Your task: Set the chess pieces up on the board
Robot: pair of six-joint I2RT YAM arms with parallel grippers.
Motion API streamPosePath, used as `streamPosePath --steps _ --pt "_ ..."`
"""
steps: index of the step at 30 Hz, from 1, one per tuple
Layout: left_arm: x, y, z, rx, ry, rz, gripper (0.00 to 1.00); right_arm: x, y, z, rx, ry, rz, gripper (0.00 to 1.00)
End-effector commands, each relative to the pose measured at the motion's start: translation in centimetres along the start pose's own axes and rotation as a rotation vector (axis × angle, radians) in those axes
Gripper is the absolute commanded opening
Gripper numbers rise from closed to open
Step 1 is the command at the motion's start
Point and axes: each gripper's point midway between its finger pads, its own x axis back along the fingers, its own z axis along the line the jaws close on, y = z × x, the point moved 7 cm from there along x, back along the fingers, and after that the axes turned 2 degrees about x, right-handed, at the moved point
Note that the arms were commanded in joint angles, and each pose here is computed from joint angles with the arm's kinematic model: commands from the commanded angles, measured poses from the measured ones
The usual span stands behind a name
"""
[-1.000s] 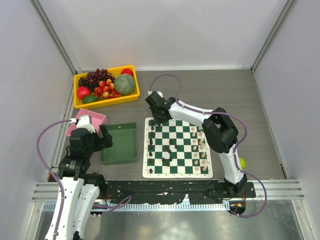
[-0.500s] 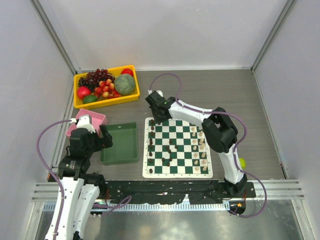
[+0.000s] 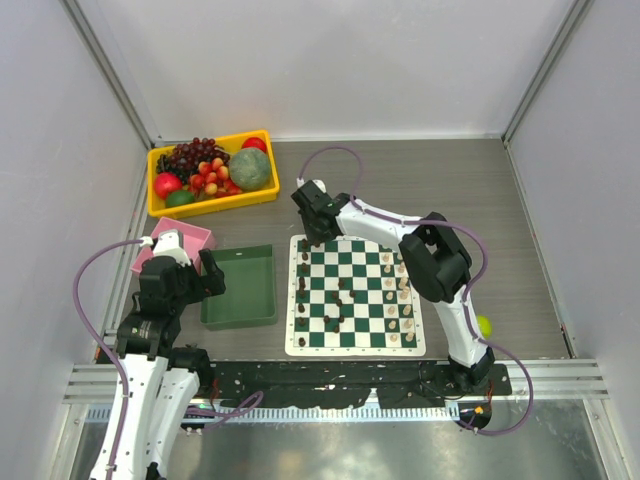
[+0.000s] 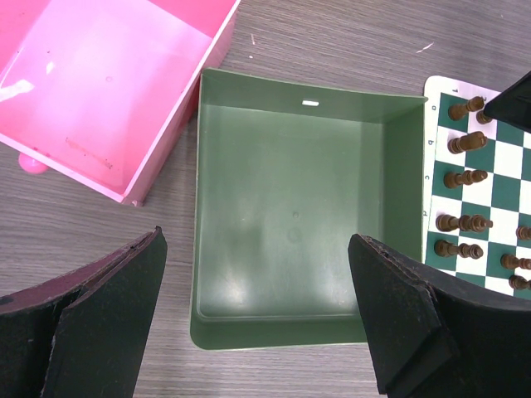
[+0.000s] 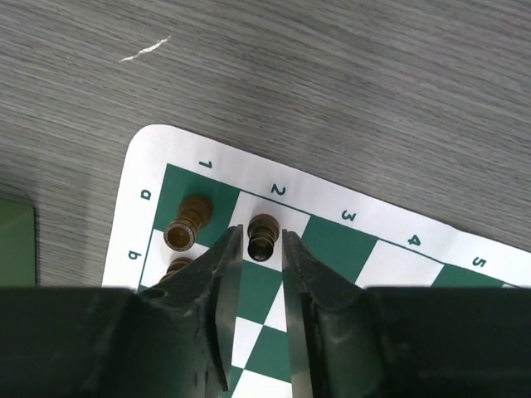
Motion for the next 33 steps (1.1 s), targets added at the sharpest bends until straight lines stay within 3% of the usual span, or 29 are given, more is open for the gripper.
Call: streamPosePath --steps 1,5,13,23,33 --pt "0.0 0.6 -0.3 0.003 -0.016 -0.029 0.99 0.6 1.0 0.1 -0.001 0.014 -0.030 0.37" --pt "0.1 0.7 -0.3 0.004 -0.017 -0.032 0.99 2.2 1.9 0.2 0.005 0.023 -0.058 0.45" --pt "0.1 0.7 -0.3 0.004 -0.016 -0.037 0.99 7.4 2.9 -1.0 -0.014 0.033 -0.141 0.48" --pt "0.1 0.7 -0.3 0.002 -0.020 -0.036 0.99 7.8 -5.2 -2.9 -0.039 0.056 -0.004 0.47" --pt "0.1 0.7 -0.3 0.005 -0.017 -0.030 0.99 7.4 -7.1 -2.5 -0.013 0.076 0.031 0.45"
